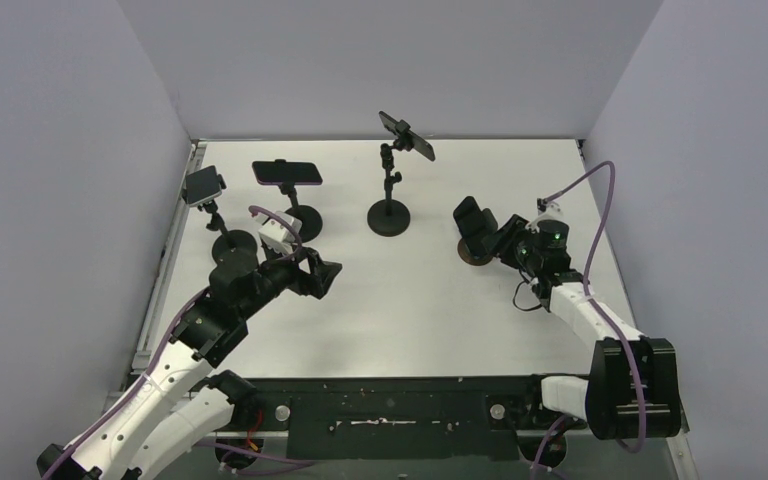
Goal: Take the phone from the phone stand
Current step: Move the phone stand with the phone to the center of the board, then remove the phone from the phone stand.
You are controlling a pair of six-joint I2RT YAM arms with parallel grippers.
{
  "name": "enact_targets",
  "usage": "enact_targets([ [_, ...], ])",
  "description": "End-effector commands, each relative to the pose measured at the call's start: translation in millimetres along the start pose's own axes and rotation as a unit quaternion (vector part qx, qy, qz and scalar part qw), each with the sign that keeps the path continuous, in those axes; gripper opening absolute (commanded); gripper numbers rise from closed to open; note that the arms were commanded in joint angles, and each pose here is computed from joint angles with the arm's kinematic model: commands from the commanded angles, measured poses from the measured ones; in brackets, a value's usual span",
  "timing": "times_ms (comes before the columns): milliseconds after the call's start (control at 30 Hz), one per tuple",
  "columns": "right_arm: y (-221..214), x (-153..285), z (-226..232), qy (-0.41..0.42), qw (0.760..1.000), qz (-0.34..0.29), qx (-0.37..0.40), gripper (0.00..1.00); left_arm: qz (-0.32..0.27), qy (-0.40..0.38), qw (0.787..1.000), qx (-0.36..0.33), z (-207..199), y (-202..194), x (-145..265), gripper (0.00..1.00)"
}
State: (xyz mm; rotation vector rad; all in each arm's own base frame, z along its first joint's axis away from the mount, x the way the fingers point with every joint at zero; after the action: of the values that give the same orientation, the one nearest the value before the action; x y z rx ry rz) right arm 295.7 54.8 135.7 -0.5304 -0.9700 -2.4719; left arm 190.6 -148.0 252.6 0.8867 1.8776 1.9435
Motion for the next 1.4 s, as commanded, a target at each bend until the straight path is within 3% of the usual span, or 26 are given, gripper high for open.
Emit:
enact_targets([
  [0, 11.8, -4.1, 10.4, 0.032, 0.999, -0.028, 0.012, 0.40, -0.026, 0.002, 1.000, -0.012, 0.1, 14.9, 1.9, 0.76],
  [300, 10.1, -3.1, 13.0, 0.043, 0.999, -0.025, 0.022, 0.26, -0.023, 0.001, 1.000, -0.013, 0.3, 13.6, -0.1, 0.76],
  [633, 11.6, 10.6, 27.5, 0.050, 0.997, -0.035, 0.053, 0.00, -0.020, -0.001, 1.000, -0.013, -0.4, 12.0, -1.4, 0.76],
  [1367, 33.8, 46.7, 59.5, 0.081, 0.992, -0.075, 0.058, 0.00, -0.027, 0.002, 1.000, -0.011, -1.5, 15.0, 3.8, 0.76],
])
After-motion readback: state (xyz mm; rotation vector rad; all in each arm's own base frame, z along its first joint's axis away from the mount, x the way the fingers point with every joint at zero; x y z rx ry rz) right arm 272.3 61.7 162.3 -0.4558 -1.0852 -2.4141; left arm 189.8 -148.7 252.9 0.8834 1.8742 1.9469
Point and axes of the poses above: each gripper's point midway between its finger pads, its own x axis back along the fingers, its own z axis along the line the jaws close on, y = z × x, the point moved 6 cm from there along x, back along the fingers, and after that the axes turned 13 degrees about -x, right-handed, at the moved point
